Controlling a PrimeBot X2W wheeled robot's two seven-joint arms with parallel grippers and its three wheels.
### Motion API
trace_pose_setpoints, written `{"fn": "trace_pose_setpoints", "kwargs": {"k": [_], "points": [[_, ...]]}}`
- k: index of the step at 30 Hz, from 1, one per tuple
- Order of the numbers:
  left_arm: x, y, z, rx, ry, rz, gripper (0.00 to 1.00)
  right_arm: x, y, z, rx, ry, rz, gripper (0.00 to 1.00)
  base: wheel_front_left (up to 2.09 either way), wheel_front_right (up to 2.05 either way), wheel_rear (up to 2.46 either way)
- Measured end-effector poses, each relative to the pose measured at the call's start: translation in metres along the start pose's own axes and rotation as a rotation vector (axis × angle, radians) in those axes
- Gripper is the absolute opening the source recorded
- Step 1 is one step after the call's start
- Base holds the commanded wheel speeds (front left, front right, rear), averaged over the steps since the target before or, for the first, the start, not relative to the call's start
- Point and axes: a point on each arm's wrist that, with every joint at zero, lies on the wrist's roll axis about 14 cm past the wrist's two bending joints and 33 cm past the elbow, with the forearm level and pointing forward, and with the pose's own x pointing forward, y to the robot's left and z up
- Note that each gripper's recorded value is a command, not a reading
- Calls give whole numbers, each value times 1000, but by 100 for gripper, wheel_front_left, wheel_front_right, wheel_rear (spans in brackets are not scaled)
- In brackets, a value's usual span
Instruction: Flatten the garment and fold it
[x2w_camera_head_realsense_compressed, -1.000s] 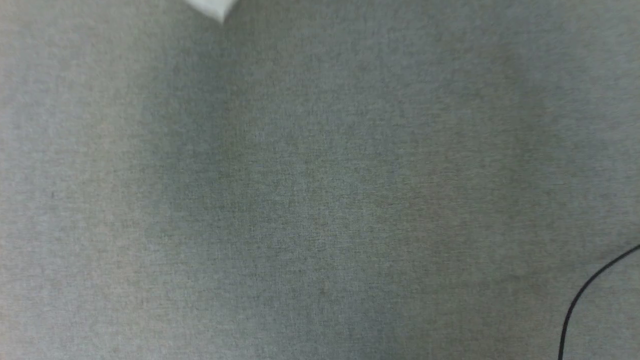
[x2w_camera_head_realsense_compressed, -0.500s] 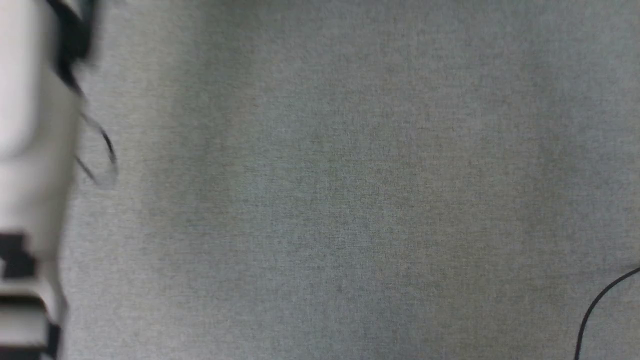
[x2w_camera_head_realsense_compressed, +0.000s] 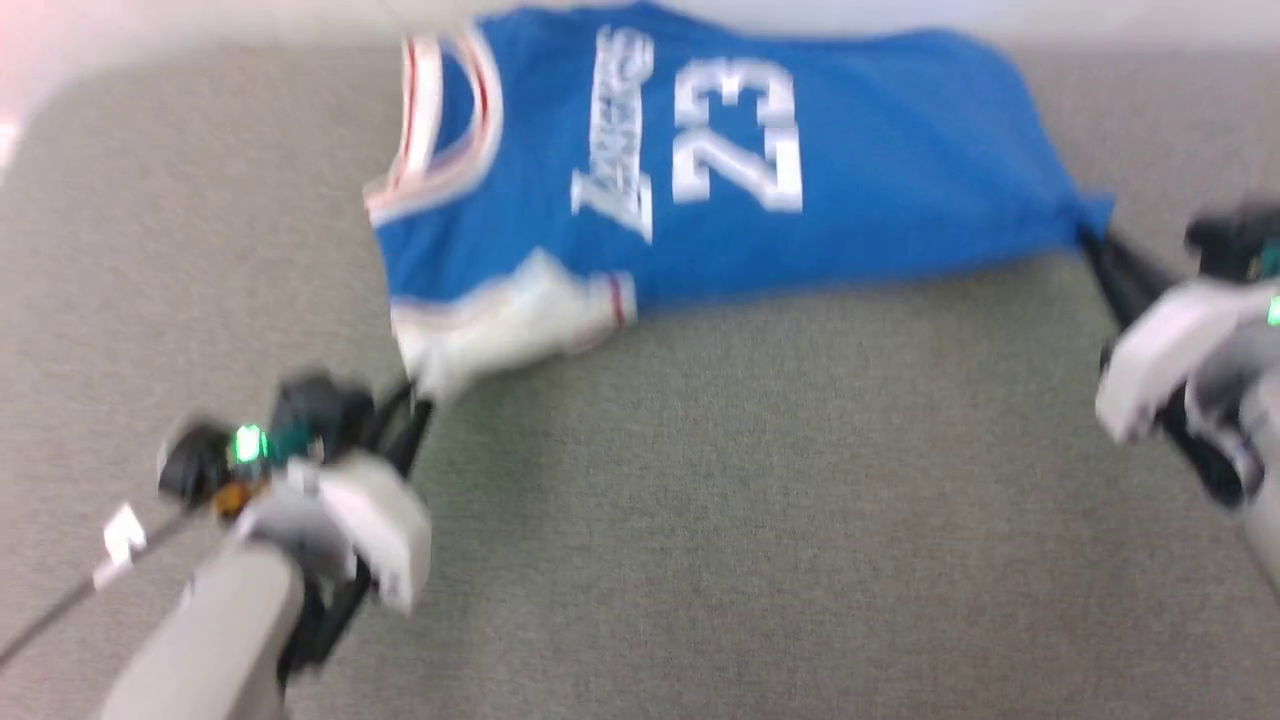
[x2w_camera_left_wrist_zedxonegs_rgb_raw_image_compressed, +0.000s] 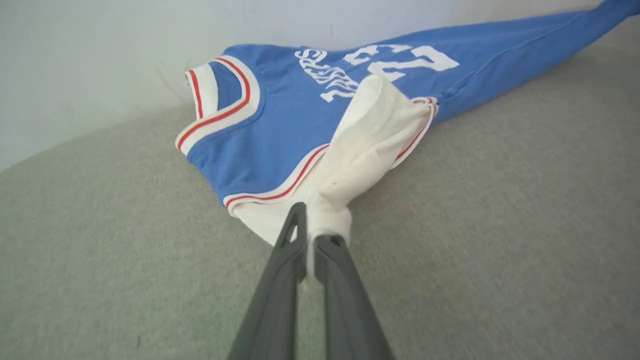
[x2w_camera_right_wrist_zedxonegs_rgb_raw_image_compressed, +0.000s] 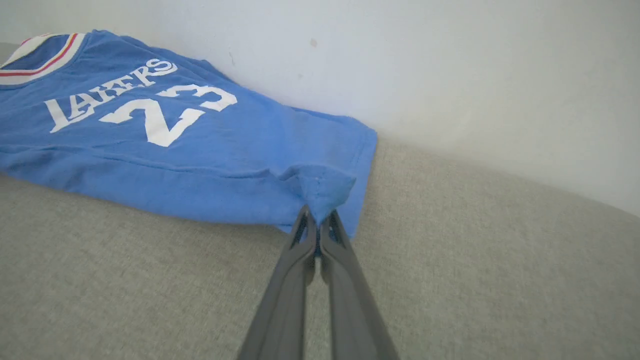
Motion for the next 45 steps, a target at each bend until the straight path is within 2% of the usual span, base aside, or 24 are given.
{"fn": "trace_pose_setpoints", "kwargs": {"k": [5, 13, 23, 27, 29, 35, 45], "points": [[-58, -14, -28, -1, 136, -18, 0, -42, 14, -18, 25, 74, 45, 0, 0, 0, 0], [-122, -40, -33, -34, 193, -33, 0, -104, 13, -48, 78, 234, 53, 0, 0, 0, 0], [-169, -76, -54, -174, 278, -75, 0, -163, 22, -89, 154, 457, 78, 0, 0, 0, 0], [-187, -89, -75, -233, 384, -105, 0, -187, 19, -110, 204, 575, 61, 0, 0, 0, 0], [-197, -92, -85, -223, 441, -116, 0, -195, 21, -116, 214, 609, 65, 0, 0, 0, 0], [-187, -83, -66, -212, 362, -91, 0, -186, 25, -91, 225, 520, 75, 0, 0, 0, 0], [-126, -44, 15, -198, 2, 4, 0, -148, 15, -40, 215, 331, 40, 0, 0, 0, 0]]}}
